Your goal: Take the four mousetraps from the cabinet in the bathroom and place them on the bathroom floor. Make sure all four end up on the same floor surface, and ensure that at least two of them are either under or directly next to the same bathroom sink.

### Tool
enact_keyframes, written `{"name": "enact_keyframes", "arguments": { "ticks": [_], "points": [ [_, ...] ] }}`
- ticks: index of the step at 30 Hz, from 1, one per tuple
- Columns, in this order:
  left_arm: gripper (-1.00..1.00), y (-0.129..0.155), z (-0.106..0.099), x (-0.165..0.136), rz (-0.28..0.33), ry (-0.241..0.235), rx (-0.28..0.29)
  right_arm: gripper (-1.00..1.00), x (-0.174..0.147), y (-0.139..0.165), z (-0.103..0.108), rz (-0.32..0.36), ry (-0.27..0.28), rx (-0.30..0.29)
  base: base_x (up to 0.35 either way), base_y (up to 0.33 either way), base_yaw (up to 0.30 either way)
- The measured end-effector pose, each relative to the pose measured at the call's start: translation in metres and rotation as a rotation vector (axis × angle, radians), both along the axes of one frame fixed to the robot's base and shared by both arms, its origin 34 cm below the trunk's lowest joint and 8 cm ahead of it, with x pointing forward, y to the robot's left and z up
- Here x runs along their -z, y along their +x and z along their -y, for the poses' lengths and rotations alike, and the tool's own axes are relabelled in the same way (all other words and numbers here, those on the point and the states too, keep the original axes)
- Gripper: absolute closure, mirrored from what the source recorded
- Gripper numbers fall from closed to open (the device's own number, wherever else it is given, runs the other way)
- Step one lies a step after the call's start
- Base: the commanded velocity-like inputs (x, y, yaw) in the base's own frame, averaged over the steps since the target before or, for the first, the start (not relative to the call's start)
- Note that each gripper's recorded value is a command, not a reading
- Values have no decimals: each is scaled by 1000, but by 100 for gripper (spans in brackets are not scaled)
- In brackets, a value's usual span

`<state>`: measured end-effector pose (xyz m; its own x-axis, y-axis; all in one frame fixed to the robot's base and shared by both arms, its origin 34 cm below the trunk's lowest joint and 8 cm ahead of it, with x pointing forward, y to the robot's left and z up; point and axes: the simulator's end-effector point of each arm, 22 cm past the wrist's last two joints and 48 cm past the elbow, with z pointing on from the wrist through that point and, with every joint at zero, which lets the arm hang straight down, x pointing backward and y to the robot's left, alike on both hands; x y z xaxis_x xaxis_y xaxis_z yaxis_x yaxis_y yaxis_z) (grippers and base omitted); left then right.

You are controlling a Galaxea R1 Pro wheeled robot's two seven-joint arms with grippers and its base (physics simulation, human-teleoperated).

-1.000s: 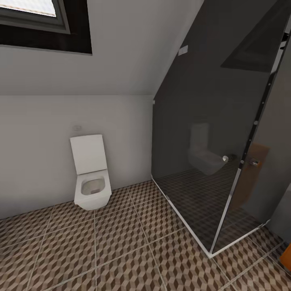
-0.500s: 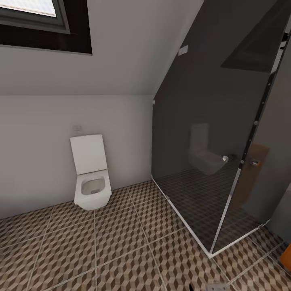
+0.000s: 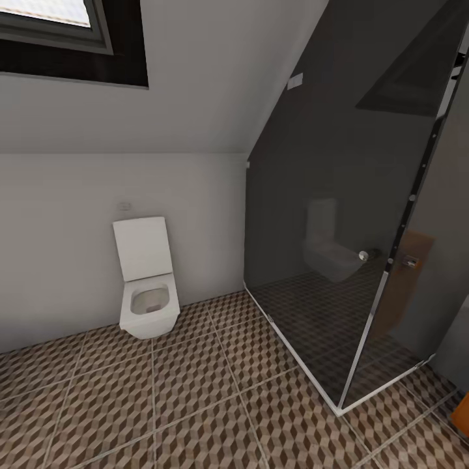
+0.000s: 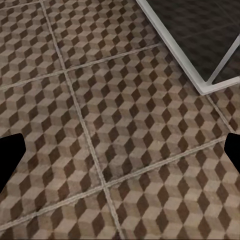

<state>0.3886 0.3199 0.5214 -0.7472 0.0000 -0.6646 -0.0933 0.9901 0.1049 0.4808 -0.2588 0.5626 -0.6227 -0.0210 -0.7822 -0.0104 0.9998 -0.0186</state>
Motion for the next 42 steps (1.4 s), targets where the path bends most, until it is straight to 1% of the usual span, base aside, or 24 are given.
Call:
{"name": "enact_keyframes", "arguments": {
  "ticks": [37,41,42],
  "points": [
    [-100,1,3,0,7,-5,8,-100,0,-1,1,0,-3,-2,0,0,0],
    [-100,1,9,0,7,-14,10,-100,0,-1,1,0,-4,-2,0,0,0],
    [-100,1,15,1,7,-22,10,-100,0,0,1,1,-4,-2,0,0,0]
  ]
}}
